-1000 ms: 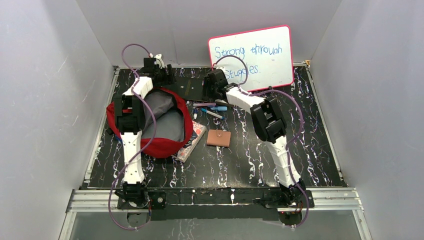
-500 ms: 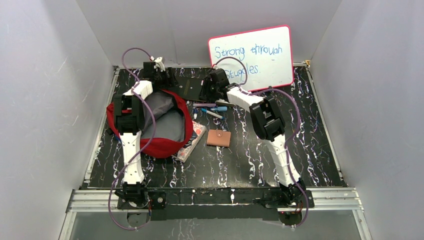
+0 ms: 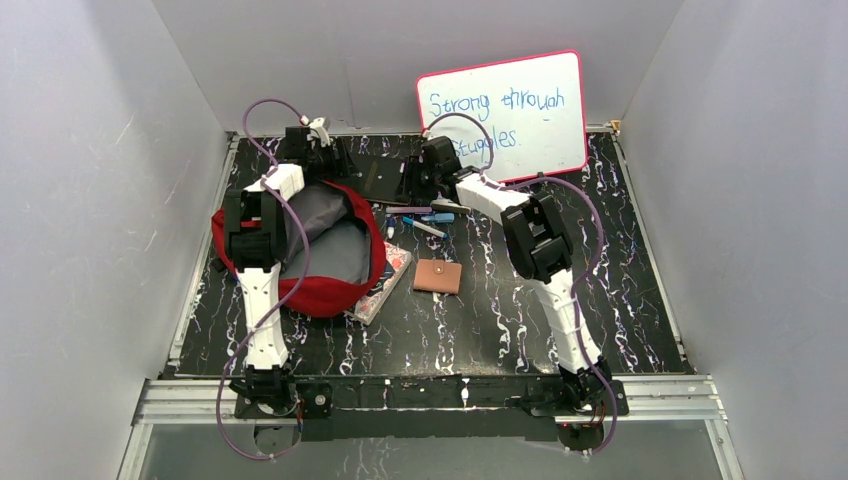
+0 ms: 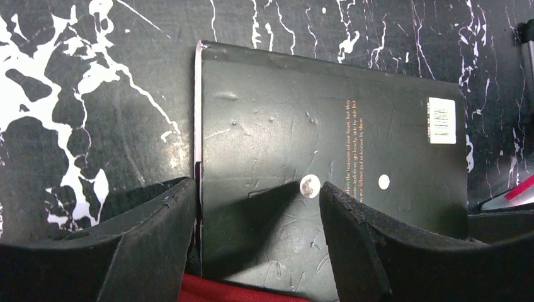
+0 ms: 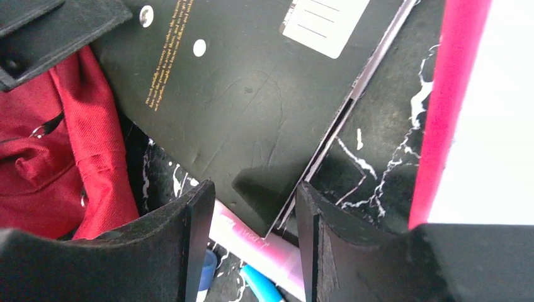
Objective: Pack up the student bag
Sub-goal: Pick up the book from the center of the board.
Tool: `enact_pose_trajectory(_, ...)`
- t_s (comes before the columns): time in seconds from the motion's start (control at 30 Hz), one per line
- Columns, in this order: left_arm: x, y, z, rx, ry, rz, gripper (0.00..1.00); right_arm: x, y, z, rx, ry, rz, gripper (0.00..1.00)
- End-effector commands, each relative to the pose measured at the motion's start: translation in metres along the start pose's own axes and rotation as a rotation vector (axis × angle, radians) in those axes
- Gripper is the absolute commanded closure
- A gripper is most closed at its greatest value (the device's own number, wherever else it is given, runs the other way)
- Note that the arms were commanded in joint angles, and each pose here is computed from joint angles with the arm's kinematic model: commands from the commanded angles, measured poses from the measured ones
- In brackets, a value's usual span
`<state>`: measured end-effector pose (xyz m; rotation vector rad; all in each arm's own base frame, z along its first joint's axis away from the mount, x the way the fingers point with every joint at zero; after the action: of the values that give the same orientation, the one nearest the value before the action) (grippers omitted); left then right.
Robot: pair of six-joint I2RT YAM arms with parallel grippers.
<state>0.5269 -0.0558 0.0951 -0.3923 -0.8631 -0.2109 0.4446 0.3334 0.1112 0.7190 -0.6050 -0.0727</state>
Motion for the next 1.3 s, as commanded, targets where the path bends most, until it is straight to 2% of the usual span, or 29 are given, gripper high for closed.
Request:
enact_pose_trajectory(0.0,0.007,-0.026,0.029,-0.066,0.052,0.025,0.33,0.031,0.073,0.051,0.266,-0.112,0.093,0.43)
enact_pose_trajectory(0.1,0.007,-0.029,0.033,-0.07,0.049,0.025,0.33,0.029,0.075,0.056,0.273,-0.117,0.091,0.47)
enact_pose_trajectory(0.3,0.006,-0.031,0.038,-0.08,0.052,0.03,0.33,0.03,0.072,0.055,0.237,-0.143,0.074,0.7)
enact_pose_trajectory(0.4,0.006,-0.032,0.04,-0.079,0.052,0.029,0.33,0.031,0.07,0.052,0.213,-0.155,0.063,0.75)
enact_pose_trajectory(0.63,0.01,-0.033,0.046,-0.068,0.041,0.025,0.33,0.035,0.072,0.055,0.203,-0.173,0.064,0.99)
enact_pose_trajectory(1.1,0.03,-0.049,0.084,-0.069,-0.037,0.015,0.34,0.04,0.095,0.106,0.299,-0.227,0.032,1.0)
enact_pose_trajectory(1.27,0.027,-0.059,0.096,-0.13,-0.059,0.039,0.33,0.035,0.096,0.128,0.305,-0.227,0.019,1.0)
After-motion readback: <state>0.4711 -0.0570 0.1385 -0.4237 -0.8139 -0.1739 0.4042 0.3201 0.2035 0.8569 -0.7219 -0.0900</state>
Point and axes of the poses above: each gripper's point midway between its finger pads, its own z axis back along the fingers, its own y axis along the line the jaws close on, x = y × z, the point moved 10 cm from there along z, back along the fingers, and after that the axes turned 12 degrees about -z, right-handed, at the moved point
